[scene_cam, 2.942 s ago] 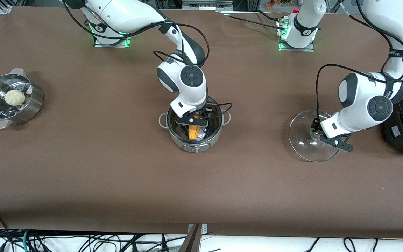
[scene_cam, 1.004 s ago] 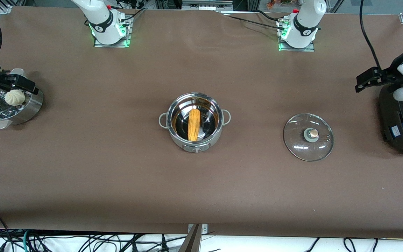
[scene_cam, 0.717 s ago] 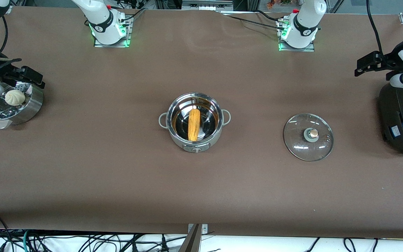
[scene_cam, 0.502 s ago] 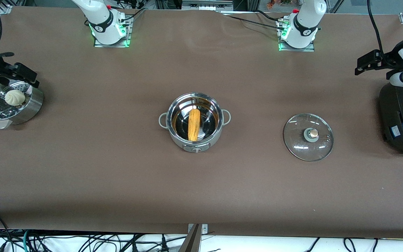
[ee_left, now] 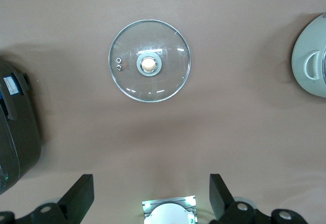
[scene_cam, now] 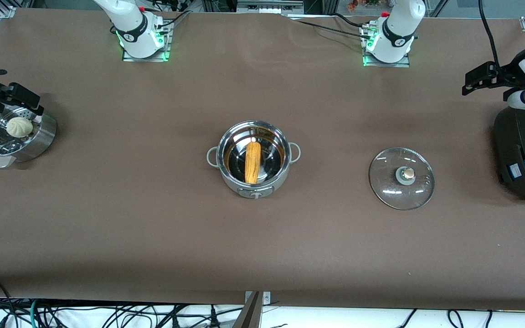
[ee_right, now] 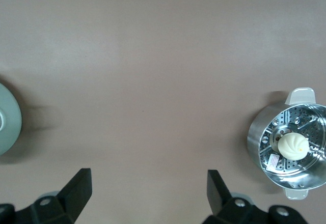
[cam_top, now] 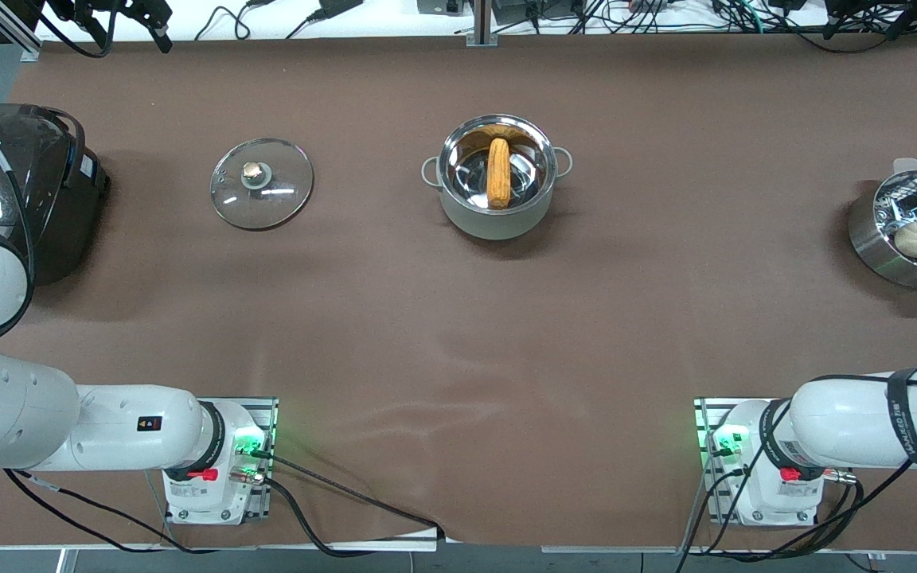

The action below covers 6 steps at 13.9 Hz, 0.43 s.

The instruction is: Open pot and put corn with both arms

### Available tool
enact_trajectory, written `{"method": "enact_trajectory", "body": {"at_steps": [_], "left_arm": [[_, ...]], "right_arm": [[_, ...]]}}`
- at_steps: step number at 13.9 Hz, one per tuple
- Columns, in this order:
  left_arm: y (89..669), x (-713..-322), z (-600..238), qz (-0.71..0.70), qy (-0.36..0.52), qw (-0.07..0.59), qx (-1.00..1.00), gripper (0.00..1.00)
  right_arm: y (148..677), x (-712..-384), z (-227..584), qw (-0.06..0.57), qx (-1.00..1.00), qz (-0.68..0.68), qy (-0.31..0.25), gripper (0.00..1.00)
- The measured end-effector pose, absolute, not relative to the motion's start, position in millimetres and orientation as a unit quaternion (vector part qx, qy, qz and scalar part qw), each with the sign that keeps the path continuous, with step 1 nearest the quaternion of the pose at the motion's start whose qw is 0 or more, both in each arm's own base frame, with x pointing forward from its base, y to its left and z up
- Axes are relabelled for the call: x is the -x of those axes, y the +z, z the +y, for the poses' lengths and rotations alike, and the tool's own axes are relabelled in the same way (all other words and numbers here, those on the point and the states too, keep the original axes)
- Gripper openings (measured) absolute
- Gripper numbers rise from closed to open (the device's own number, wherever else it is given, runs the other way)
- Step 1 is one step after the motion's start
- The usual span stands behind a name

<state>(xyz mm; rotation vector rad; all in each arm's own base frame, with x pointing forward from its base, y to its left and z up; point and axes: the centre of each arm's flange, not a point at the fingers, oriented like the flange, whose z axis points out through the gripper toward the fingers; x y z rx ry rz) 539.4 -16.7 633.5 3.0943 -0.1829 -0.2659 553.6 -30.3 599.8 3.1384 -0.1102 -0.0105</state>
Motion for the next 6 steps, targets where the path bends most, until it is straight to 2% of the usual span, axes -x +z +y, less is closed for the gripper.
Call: {"method": "enact_trajectory", "body": {"at_steps": [6], "left_arm": [[634.2,-539.7,-18.7,-0.061,-0.084,0.015,-0.994,1.0]], "right_arm": [[590.5,-558.4,-34.0,-0.004,-0.999,-0.038,-0.013,1.0]]}}
